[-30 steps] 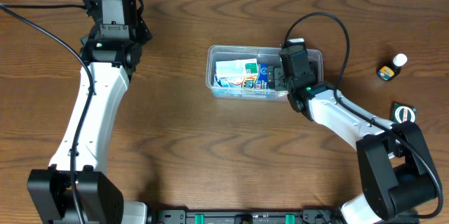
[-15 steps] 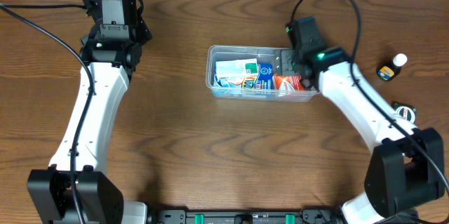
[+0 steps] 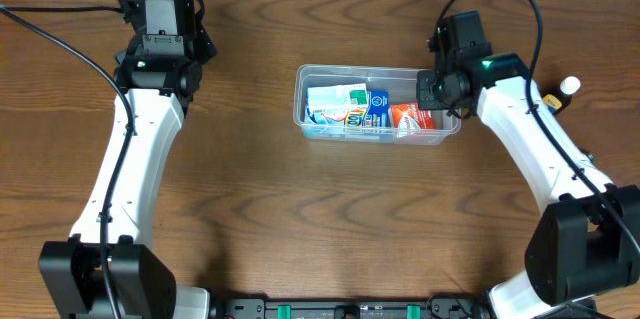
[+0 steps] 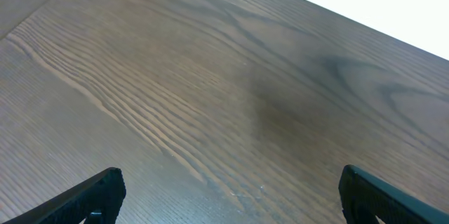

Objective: Pack container

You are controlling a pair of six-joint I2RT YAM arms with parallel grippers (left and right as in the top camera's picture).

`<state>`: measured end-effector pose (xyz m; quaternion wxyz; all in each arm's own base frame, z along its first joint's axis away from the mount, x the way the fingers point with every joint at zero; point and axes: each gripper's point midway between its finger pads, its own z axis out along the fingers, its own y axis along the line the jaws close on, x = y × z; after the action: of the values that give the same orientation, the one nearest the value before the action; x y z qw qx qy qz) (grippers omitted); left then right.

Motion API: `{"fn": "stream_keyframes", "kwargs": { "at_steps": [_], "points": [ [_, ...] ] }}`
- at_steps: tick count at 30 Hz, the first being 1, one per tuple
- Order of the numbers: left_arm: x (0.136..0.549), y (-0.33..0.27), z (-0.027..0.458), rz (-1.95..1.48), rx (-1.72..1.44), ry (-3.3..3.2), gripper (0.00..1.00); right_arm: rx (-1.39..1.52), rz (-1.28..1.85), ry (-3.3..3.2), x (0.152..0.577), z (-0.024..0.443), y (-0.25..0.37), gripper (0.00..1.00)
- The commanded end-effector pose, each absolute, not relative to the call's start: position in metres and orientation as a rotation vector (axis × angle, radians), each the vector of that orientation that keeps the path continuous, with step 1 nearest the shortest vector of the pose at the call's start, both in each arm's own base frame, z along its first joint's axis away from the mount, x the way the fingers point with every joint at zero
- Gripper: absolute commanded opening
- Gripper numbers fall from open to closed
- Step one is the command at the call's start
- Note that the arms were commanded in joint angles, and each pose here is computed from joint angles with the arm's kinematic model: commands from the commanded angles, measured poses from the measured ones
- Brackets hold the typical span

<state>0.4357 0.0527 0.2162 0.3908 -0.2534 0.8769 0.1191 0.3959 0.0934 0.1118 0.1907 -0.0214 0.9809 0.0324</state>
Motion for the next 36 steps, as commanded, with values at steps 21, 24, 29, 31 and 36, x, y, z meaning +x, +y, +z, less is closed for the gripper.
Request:
{"fn": "stream_keyframes", "kwargs": {
  "at_steps": [21, 24, 29, 31, 36],
  "points": [
    [0.436, 0.056, 0.217, 0.310, -0.666, 2.215, 0.98, -0.292, -0.053, 2.851, 0.398, 0.060, 0.093, 0.01],
    [0.436, 0.056, 0.217, 0.310, -0.666, 2.215, 0.98, -0.253, -0.165, 2.850, 0.401, 0.057, 0.080, 0.01],
    [0.436, 0.056, 0.217, 0.310, -0.666, 2.215, 0.98, -0.251, -0.194, 2.856, 0.400, 0.054, 0.077, 0.01],
    [0.436, 0.056, 0.217, 0.310, -0.666, 2.215, 0.98, -0.242, -0.192, 2.861, 0.400, 0.052, 0.078, 0.01],
    [0.436, 0.056, 0.217, 0.311, -0.666, 2.216, 0.98, -0.246, -0.196, 2.894, 0.397, 0.041, 0.079, 0.01]
  ]
}}
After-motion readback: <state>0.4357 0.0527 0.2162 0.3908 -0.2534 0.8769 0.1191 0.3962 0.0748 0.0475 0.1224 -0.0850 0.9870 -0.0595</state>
